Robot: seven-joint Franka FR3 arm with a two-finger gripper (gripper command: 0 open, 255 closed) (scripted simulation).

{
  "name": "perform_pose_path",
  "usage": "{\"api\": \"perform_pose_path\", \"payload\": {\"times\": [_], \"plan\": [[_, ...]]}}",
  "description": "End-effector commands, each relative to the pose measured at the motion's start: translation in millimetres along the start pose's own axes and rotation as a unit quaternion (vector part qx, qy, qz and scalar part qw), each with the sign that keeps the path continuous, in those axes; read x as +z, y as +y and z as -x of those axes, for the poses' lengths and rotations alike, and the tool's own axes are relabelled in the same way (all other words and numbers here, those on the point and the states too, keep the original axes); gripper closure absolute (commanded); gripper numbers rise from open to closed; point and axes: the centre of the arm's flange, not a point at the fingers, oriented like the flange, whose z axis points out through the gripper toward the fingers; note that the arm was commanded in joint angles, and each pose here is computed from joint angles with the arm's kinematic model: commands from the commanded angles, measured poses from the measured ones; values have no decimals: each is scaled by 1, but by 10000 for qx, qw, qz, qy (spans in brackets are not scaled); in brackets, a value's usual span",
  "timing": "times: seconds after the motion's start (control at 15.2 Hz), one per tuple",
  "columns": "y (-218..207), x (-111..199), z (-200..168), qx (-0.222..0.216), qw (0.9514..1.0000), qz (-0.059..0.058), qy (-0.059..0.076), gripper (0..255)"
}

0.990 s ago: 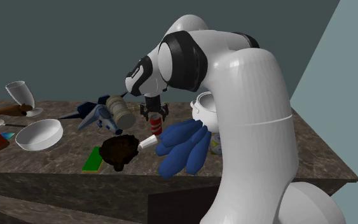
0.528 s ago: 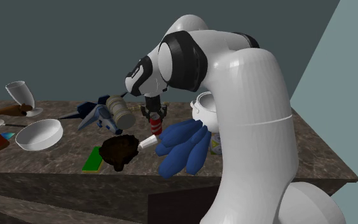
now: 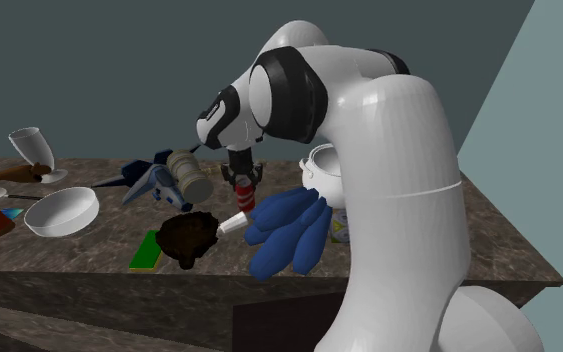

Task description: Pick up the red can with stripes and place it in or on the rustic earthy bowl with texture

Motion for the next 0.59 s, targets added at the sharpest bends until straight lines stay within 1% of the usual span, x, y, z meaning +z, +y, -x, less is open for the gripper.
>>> {"api": "perform_pose_path", "payload": {"times": [0.0,0.53], "plan": [[0,-9,1,0,10000,0,1,255],[2,-51,6,0,10000,0,1,255]]}}
